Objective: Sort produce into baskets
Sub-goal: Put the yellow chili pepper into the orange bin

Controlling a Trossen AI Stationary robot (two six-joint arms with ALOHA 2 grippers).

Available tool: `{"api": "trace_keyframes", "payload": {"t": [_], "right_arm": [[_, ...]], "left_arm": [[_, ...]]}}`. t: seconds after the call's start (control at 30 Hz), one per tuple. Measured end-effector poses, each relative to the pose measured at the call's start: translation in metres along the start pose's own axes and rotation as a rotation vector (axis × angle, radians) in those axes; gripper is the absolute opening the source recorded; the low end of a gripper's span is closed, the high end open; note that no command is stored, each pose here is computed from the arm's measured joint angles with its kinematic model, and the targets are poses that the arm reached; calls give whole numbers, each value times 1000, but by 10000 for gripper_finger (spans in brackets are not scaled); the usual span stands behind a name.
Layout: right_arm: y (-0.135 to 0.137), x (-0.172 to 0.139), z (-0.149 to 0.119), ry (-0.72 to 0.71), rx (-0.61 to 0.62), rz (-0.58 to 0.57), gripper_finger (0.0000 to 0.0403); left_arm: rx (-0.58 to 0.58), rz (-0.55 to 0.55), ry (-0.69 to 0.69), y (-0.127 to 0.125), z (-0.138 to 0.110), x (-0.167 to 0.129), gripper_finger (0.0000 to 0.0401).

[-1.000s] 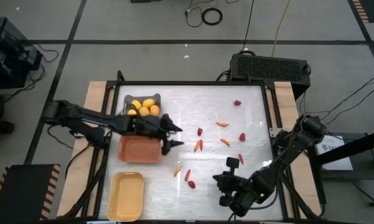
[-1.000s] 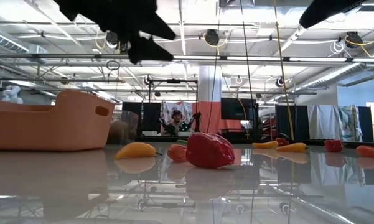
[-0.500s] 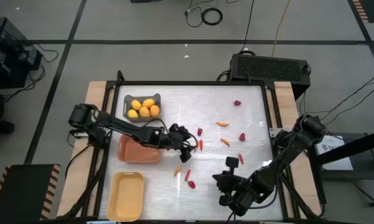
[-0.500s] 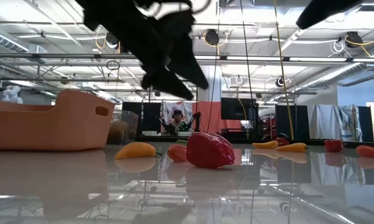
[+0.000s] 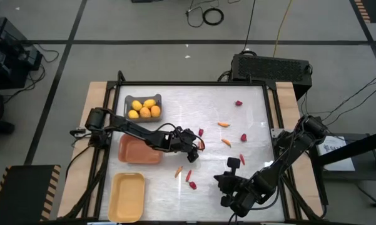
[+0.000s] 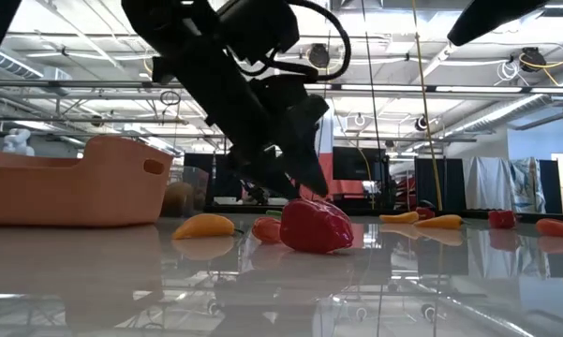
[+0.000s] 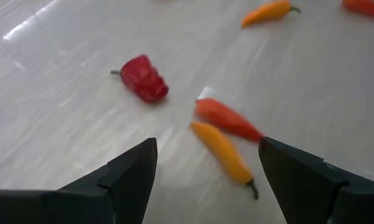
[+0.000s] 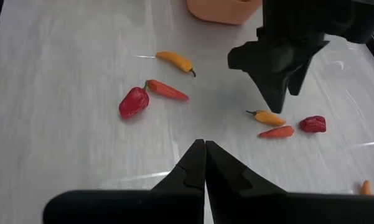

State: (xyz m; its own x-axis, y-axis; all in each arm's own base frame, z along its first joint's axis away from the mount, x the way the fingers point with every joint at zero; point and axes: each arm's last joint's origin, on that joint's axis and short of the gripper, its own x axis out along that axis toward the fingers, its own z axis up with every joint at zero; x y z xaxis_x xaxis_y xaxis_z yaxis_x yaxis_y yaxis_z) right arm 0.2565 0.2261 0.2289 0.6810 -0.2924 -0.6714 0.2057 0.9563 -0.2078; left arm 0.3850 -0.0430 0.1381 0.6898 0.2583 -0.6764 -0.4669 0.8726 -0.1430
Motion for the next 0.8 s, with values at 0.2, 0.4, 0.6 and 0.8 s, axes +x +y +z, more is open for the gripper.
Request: {"api": "trace_keyframes", "payload": {"t": [0.2,0.4,0.6,0.8], "right_arm": [[0,0,0,1,1,0,0],[0,0,0,1,2,-1,0],[0,0,0,1,1,-1,0],[0,0,0,1,-1,-1,0]], "left_arm": [[1,29,2,1,-6,7,285],[-6,40,21,2,-13,14,285],[-8,28,26,1,-15,18,285],[-8,27,27,1,-15,18,285]]}}
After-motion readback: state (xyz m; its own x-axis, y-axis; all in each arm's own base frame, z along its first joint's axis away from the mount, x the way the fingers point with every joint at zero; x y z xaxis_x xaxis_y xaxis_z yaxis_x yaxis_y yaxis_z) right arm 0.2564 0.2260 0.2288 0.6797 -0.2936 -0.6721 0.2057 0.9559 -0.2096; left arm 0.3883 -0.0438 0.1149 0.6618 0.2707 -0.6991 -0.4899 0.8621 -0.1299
